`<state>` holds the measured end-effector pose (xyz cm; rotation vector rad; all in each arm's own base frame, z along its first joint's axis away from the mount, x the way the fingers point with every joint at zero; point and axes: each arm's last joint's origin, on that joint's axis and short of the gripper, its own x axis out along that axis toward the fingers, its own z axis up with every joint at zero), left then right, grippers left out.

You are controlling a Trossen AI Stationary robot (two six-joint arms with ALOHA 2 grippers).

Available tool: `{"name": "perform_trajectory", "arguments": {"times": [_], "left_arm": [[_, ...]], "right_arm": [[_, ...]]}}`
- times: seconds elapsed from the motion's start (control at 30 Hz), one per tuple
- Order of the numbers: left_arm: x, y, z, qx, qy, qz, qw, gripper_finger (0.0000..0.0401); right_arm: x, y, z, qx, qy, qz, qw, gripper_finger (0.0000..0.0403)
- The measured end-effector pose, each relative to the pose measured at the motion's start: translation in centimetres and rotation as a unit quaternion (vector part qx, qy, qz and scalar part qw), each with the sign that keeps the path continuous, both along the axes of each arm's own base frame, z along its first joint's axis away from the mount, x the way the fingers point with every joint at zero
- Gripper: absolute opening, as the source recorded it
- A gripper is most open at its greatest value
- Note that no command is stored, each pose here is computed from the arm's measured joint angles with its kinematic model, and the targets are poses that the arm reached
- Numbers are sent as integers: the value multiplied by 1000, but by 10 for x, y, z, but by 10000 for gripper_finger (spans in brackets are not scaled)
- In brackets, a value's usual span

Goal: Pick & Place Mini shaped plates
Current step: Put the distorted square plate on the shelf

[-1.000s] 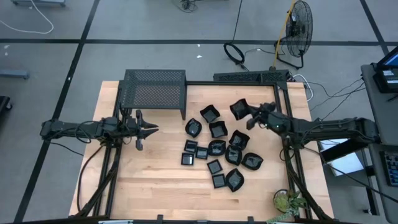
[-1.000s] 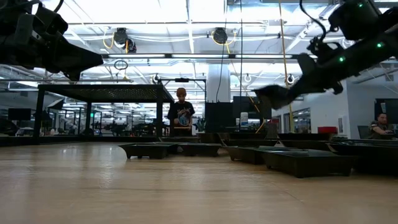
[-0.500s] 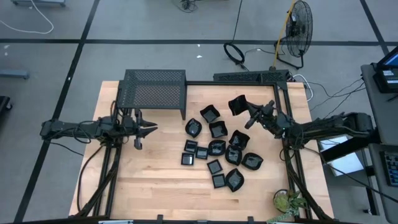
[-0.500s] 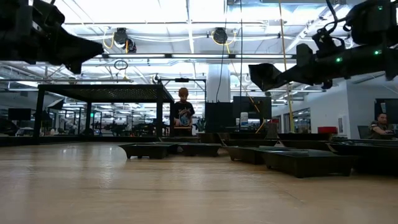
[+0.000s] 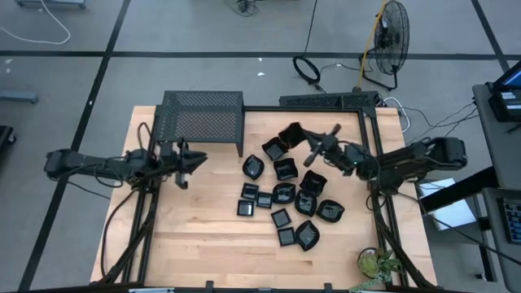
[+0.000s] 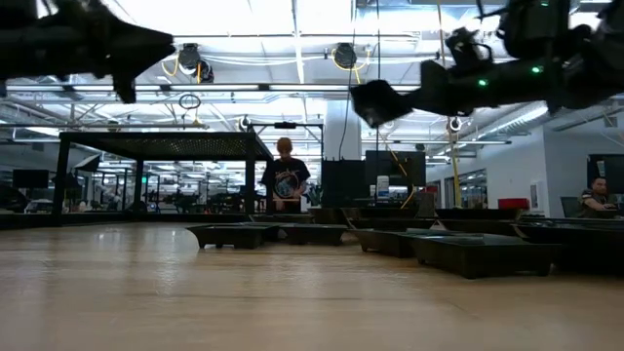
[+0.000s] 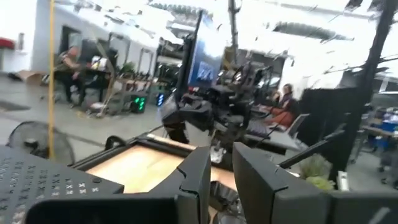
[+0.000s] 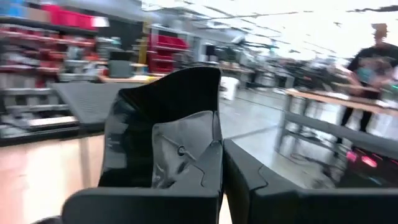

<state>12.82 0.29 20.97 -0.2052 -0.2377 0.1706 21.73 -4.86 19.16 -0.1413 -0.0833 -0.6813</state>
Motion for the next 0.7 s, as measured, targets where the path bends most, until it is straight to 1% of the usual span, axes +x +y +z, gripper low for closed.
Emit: {"name": "perform_trajectory", "arguments": {"times": [0.03, 0.1, 0.17, 0.2, 0.23, 0.3, 0.37, 0.43, 0.53, 0.6, 0.7], "left_arm": [[7, 0, 6, 0, 13, 5, 1000, 73], [26, 0, 23, 19, 50, 7, 999, 82], [50, -1, 39, 54, 112, 8, 992, 102], [63, -1, 45, 70, 152, 16, 986, 114], [77, 0, 51, 84, 191, 28, 978, 129], [103, 5, 62, 95, 267, 69, 957, 159], [127, 13, 72, 90, 322, 117, 935, 185], [149, 17, 76, 102, 371, 133, 913, 203], [181, 18, 81, 135, 400, 125, 898, 217], [201, 16, 86, 163, 397, 115, 896, 220], [222, 14, 87, 209, 411, 103, 881, 218]], "right_arm": [[6, 0, 0, -5, 7, 13, 1000, 0], [18, 0, -2, -12, 28, 34, 999, 0], [26, 0, -5, -12, 45, 40, 998, 0], [30, 0, -7, -11, 49, 40, 998, 0], [34, -1, -7, -13, 52, 40, 998, 0], [39, -1, -8, -22, 62, 40, 997, 0], [45, -1, -5, -32, 65, 40, 997, 0], [49, -2, -5, -36, 66, 39, 996, 0], [50, -2, -4, -43, 70, 38, 996, 0], [51, -2, -3, -44, 69, 38, 996, 0], [51, -2, -4, -49, 77, 37, 995, 0]]}}
